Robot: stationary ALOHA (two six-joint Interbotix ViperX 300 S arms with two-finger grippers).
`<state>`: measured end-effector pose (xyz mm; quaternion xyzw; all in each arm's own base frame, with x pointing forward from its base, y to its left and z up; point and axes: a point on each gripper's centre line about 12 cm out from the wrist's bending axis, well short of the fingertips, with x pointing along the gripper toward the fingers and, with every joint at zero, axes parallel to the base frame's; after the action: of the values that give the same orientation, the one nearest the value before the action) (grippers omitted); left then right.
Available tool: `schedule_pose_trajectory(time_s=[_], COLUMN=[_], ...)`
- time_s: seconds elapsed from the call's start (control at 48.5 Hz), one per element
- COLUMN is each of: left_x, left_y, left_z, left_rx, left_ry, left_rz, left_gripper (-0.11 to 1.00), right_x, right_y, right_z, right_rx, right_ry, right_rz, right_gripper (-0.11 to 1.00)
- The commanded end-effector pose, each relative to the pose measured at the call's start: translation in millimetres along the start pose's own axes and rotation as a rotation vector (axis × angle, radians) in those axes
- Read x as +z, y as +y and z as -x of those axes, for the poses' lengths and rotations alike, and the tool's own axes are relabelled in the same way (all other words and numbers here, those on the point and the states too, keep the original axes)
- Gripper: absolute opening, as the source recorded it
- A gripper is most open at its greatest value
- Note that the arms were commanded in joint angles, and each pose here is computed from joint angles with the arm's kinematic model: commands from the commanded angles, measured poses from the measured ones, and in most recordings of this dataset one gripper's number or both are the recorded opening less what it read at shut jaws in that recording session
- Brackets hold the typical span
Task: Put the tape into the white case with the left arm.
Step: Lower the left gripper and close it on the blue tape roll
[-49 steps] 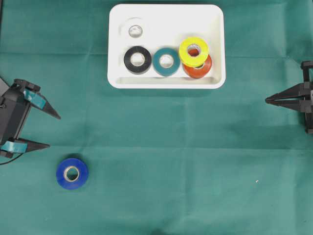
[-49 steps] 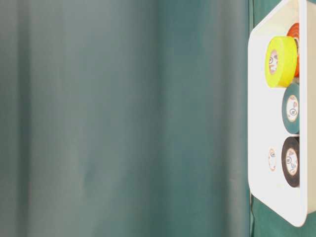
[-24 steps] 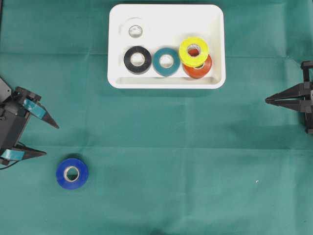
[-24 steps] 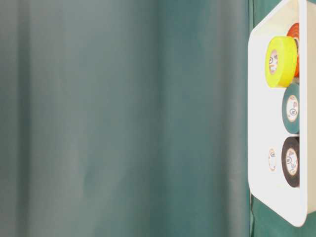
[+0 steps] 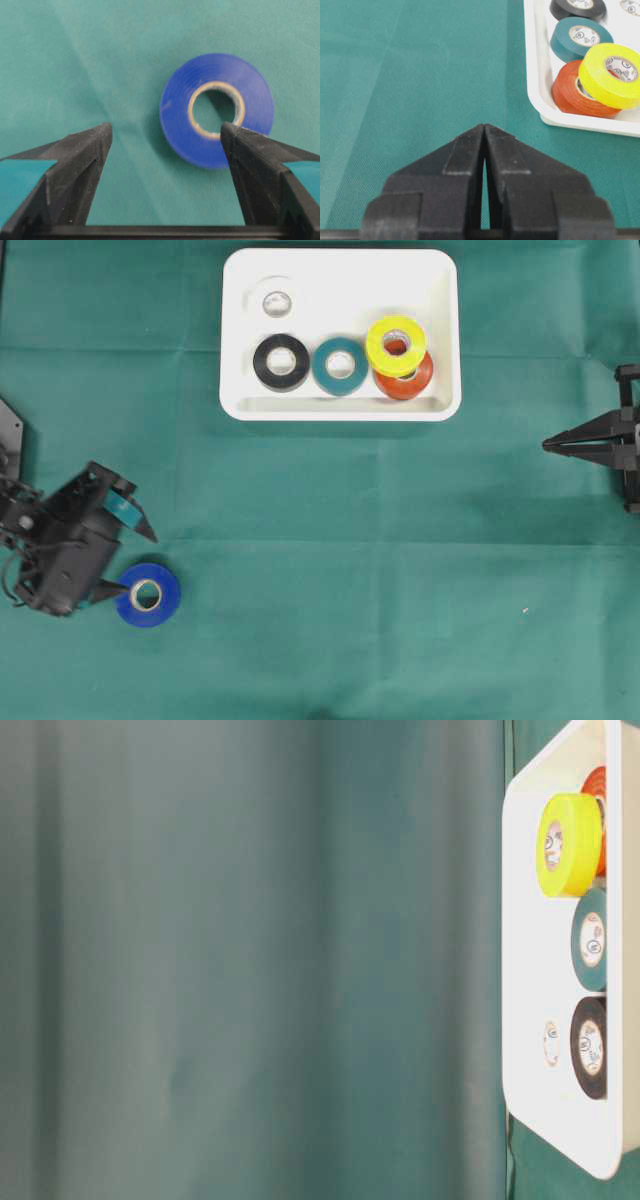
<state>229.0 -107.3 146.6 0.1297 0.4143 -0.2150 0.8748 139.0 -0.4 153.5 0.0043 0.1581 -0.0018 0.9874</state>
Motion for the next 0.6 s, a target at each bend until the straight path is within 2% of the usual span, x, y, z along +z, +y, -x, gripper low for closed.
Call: schedule_pose_trajectory(time_s=[0.0, 0.227, 0.577], left_x=[14, 15, 2], left_y=[-1, -1, 1], left_z=[-6, -20, -46], left_rx=[-0.003, -0.004, -0.002], left_ry=[-0.023, -0.006, 0.054], left_rz=[-0.012, -0.010, -0.004], left_gripper=[0.88, 0.88, 0.88], right_x=[5, 5, 5], right_y=[0, 0, 0], right_z=[-1, -1, -1], right_rx=[0.001, 0.001, 0.001], right_ry=[-0.015, -0.014, -0.015], right_rz=[0.002, 0.000, 0.000], right_gripper=[-0.09, -0.09, -0.09])
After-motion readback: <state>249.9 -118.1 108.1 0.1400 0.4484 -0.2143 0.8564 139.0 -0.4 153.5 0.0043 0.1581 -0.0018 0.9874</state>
